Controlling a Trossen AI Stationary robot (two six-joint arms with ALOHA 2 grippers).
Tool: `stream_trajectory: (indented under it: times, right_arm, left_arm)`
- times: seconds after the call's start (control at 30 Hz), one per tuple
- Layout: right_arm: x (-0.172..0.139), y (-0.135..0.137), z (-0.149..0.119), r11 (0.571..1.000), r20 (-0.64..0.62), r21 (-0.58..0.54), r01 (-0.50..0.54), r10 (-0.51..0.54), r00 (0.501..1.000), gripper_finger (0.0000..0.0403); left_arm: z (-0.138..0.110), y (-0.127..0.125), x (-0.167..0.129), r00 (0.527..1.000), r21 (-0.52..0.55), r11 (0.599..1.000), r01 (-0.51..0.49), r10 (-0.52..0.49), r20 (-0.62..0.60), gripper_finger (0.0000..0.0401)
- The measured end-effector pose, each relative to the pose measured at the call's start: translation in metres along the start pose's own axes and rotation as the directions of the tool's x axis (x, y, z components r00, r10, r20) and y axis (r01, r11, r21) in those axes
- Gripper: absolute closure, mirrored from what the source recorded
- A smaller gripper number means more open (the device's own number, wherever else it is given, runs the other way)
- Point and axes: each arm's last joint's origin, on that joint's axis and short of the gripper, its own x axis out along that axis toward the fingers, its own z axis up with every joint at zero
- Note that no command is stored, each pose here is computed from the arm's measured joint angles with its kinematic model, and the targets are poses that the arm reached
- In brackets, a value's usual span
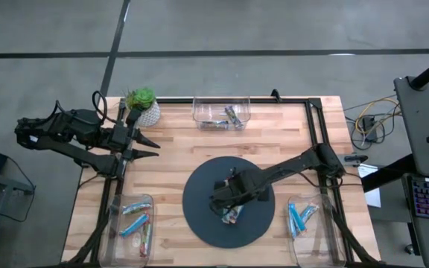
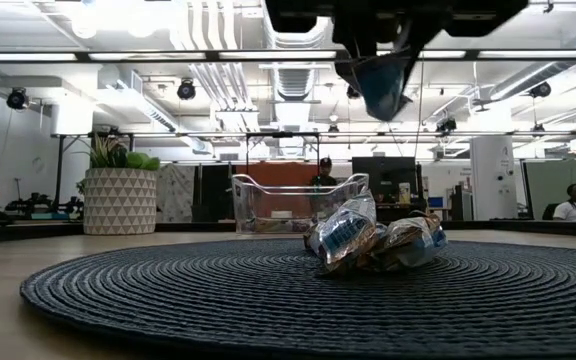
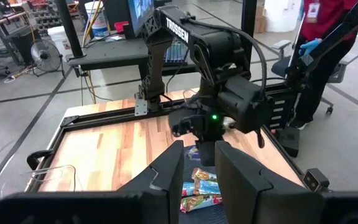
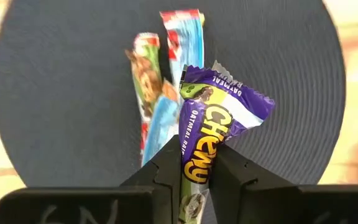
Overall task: Pick and place Granola Bars by type
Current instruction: Put the blue granola bar into the top transparent bin
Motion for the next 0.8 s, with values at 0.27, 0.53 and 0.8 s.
stream_trajectory:
  times: [0.27, 0.53, 0.8]
  right_arm:
    - [-0.019, 0.009, 0.037, 0.996, 0.023, -0.078, 0.038, -0.036, 0.999, 0.0349]
    - [-0.032, 0.024, 0.101, 0.976, 0.02, -0.217, 0.024, -0.021, 1.0, 0.0349]
    - [-0.046, 0.033, 0.174, 0.958, 0.056, -0.286, -0.029, 0.047, 0.997, 0.0349]
  left_arm:
    - [0.0, 0.0, 0.0, 1.0, -0.036, 0.999, 0.0, 0.0, 0.001, 0.0326]
    - [0.0, 0.0, 0.0, 1.0, -0.047, 0.999, 0.0, 0.0, 0.001, 0.0326]
    - [0.0, 0.0, 0.0, 1.0, -0.047, 0.999, 0.0, 0.0, 0.001, 0.0326]
